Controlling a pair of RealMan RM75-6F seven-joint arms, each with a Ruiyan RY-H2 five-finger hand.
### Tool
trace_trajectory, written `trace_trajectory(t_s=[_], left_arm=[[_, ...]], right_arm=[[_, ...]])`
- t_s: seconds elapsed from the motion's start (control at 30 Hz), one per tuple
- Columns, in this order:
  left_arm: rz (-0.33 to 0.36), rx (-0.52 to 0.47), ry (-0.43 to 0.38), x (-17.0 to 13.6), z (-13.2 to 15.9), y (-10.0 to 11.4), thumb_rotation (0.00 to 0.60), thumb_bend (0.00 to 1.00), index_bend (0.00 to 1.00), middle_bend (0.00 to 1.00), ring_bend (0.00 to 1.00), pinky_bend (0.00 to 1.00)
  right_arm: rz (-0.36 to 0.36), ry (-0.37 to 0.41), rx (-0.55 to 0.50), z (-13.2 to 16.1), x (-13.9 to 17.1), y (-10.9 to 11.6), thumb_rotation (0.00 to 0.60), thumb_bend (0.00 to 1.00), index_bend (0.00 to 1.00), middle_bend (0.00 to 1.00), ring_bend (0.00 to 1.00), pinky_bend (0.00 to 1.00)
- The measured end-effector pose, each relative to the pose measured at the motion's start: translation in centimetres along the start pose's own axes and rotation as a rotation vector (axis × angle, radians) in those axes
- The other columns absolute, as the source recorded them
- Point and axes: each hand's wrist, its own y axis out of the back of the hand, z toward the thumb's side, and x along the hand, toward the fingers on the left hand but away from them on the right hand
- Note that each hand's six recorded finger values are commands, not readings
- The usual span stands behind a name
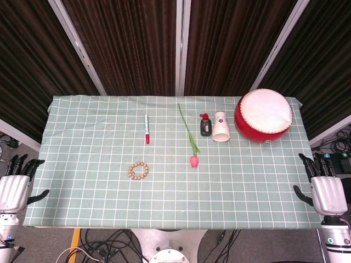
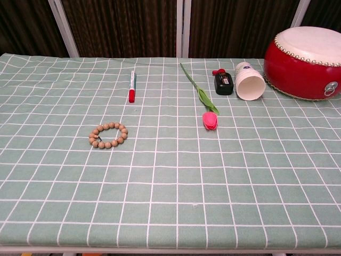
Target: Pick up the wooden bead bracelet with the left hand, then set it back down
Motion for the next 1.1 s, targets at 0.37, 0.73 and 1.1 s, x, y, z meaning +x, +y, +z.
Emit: trace_trajectory(t_s=[0.37, 0.73, 1.1], left_arm=[[0.018, -0.008, -0.008, -0.7, 0.3, 0.1, 0.600, 0.00, 0.25, 0.21, 0.06, 0.01], [0.007, 0.000, -0.272, 3.3, 5.2, -0.3, 0.600, 0.01, 0.37, 0.34, 0.23, 0.02], [-0.154, 0.043, -0.633, 8.3, 15.0, -5.7, 0.600, 0.05, 0.38, 0.38, 0.24, 0.02]], right_arm=[[-0.024, 0.001, -0.004, -0.2, 0.2, 0.4, 0.600, 0.16, 0.10, 0.20, 0.03, 0.11], [-0.054, -0.008, -0.001, -0.4, 0.4, 1.3, 0.600, 0.16, 0.10, 0.20, 0.03, 0.11], [-0.060, -0.029, 0.000, -1.0, 1.1, 1.4, 0.600, 0.16, 0.10, 0.20, 0.03, 0.11]])
